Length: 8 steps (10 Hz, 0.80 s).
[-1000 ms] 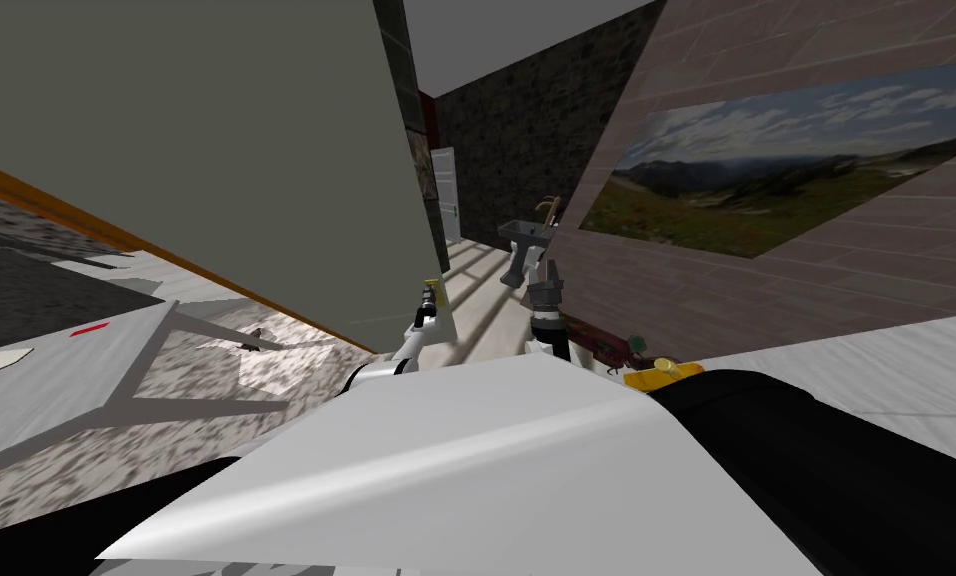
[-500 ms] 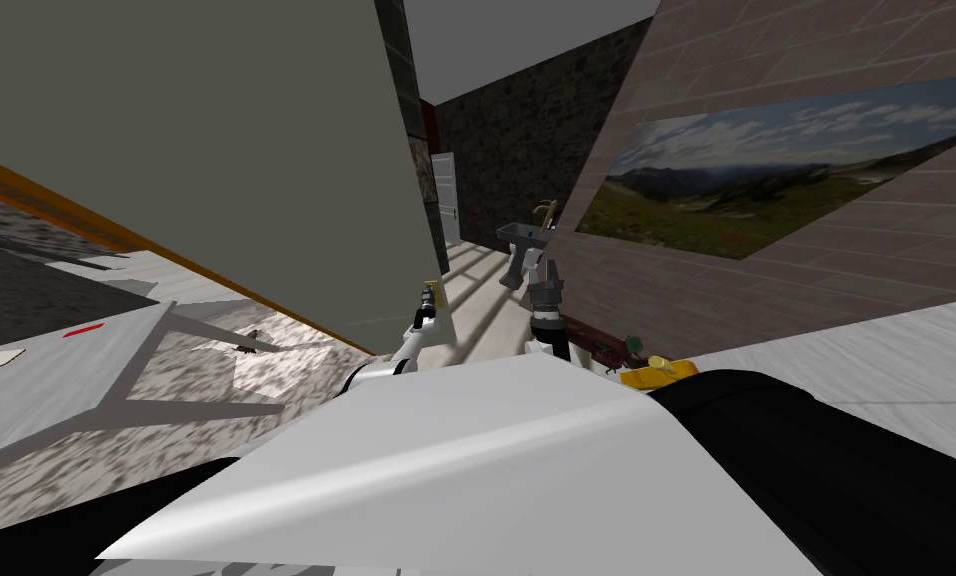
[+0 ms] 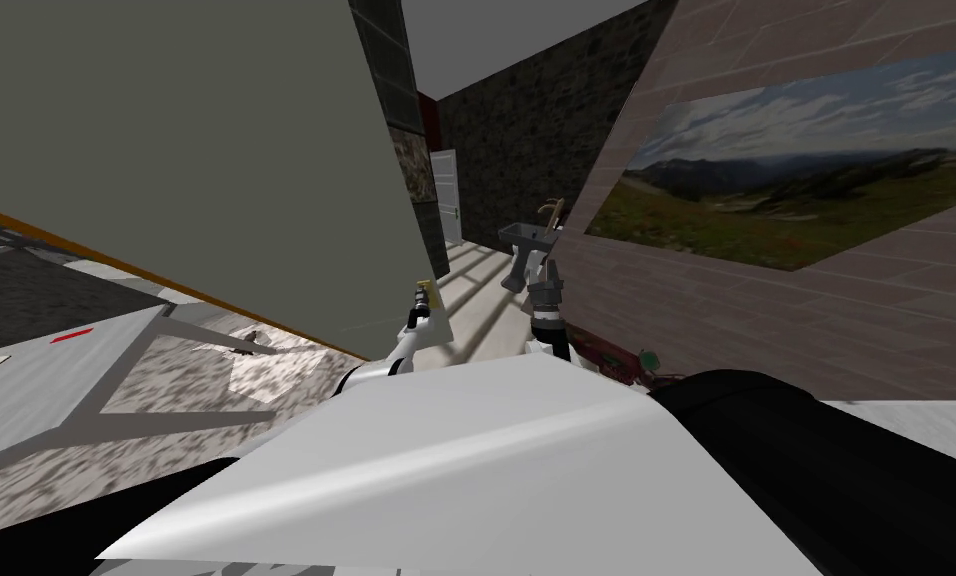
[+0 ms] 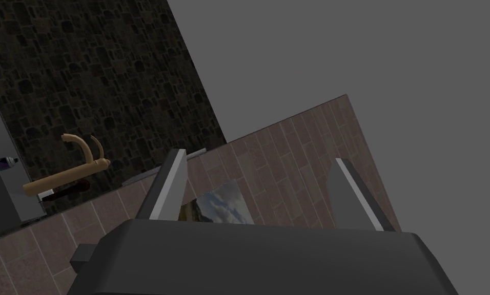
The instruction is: Push the door open
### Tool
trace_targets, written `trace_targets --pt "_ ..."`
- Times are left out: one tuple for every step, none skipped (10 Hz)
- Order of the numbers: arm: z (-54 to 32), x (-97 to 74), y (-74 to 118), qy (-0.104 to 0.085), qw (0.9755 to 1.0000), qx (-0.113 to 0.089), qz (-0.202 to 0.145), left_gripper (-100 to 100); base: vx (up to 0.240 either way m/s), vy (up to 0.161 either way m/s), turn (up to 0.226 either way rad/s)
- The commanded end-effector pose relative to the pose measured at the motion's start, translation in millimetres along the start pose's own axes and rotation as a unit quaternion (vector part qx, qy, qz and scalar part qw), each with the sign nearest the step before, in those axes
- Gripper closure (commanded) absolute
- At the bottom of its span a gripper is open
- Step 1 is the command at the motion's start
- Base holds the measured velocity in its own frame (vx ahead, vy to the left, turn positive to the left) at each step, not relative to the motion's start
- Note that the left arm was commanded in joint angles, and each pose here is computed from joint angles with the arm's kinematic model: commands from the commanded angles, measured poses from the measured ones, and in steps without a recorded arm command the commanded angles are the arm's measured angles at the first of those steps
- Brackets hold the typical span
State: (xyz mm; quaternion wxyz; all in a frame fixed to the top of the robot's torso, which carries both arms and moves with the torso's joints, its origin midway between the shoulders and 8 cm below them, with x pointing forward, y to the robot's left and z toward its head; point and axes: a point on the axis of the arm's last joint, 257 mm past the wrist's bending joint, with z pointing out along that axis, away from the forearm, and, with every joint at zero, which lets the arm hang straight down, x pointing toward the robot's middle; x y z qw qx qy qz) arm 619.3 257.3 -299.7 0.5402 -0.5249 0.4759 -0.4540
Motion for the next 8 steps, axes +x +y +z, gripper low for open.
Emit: trace_targets --pt "4.3 -16.2 -6.7 -0.014 0.9999 0.008 0.000 100 0.215 -0.095 0.049" --pt "4.5 -20.3 -6.3 -0.019 0.9998 0.007 -0.003 100 0.208 -0.119 0.061" --pt "4.4 -23.9 -5.4 -0.026 0.9996 0.005 -0.008 100 0.202 -0.115 0.096" --pt "4.1 -24.8 -4.6 -0.029 0.9995 0.004 -0.011 100 0.192 -0.098 0.079" --pt "3.4 -24.4 -3.1 -0.032 0.9993 0.002 -0.017 100 0.190 -0.099 0.075" --pt "2.2 -25.9 -0.8 -0.031 0.9995 0.000 -0.012 100 0.086 -0.040 0.042" --pt "3.6 -41.4 -2.8 -0.043 0.9990 0.002 -0.011 100 0.113 -0.033 0.037" --pt "3.8 -48.5 -2.9 -0.049 0.9987 0.002 -0.010 100 0.189 -0.086 0.049"
